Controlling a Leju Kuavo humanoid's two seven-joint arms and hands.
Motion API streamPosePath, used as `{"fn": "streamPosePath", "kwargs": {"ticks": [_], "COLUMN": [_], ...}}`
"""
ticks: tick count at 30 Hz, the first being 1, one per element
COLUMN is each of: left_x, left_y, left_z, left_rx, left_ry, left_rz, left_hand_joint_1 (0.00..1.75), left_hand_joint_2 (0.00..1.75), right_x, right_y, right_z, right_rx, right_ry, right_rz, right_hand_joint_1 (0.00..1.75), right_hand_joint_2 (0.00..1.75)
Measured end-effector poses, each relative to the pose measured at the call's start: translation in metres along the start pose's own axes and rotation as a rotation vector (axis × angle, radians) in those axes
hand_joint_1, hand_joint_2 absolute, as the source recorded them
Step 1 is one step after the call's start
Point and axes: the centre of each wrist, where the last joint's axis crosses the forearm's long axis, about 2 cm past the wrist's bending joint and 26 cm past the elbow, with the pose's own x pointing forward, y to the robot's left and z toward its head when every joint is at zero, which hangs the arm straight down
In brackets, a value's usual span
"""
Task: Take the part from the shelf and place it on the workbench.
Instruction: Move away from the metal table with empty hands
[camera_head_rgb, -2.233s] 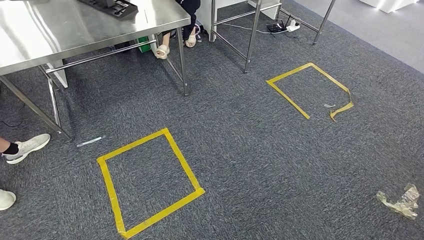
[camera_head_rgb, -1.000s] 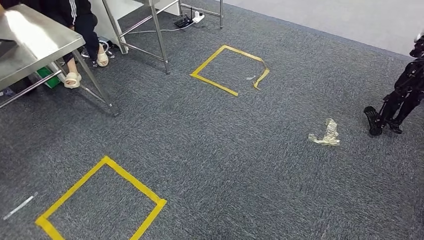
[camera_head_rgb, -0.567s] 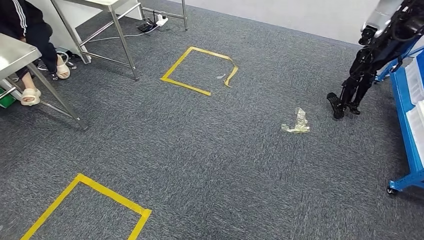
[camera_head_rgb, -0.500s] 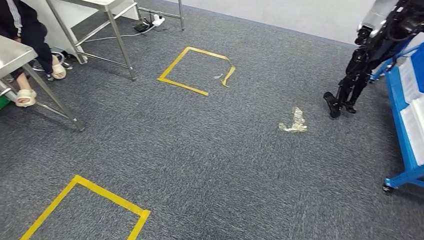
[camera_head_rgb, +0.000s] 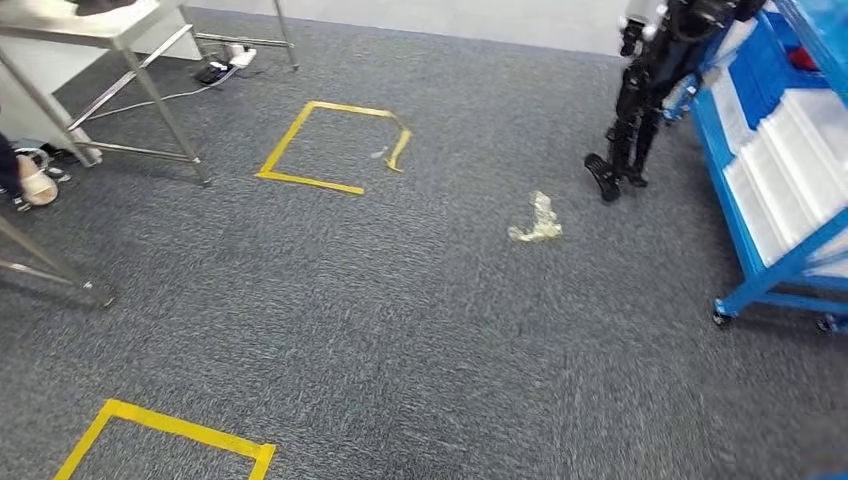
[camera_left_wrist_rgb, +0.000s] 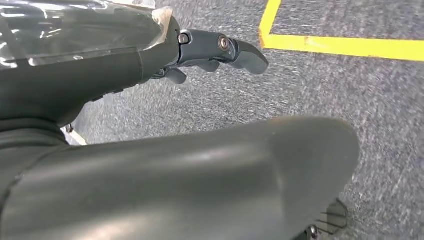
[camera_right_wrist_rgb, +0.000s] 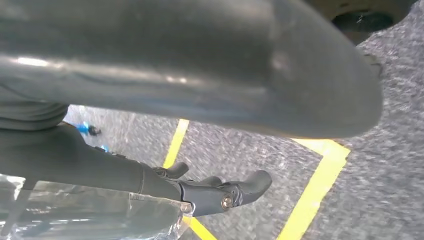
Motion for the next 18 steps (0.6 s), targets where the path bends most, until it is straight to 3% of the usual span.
{"fn": "streamPosePath", "kwargs": {"ticks": [18], "left_x": [-0.0037], "left_y": [0.0007], "left_z": [0.0003], "left_rx": [0.002], "left_ry": [0.009], "left_rz": [-0.011], "left_hand_joint_1": [0.0], "left_hand_joint_2": [0.0], "right_x": [0.0001], "right_y": [0.002], "right_z": [0.0005], "right_rx": [0.005], "right_ry": [0.006], "right_rz": [-0.004], "right_hand_joint_1": [0.0], "right_hand_joint_2": [0.0]}}
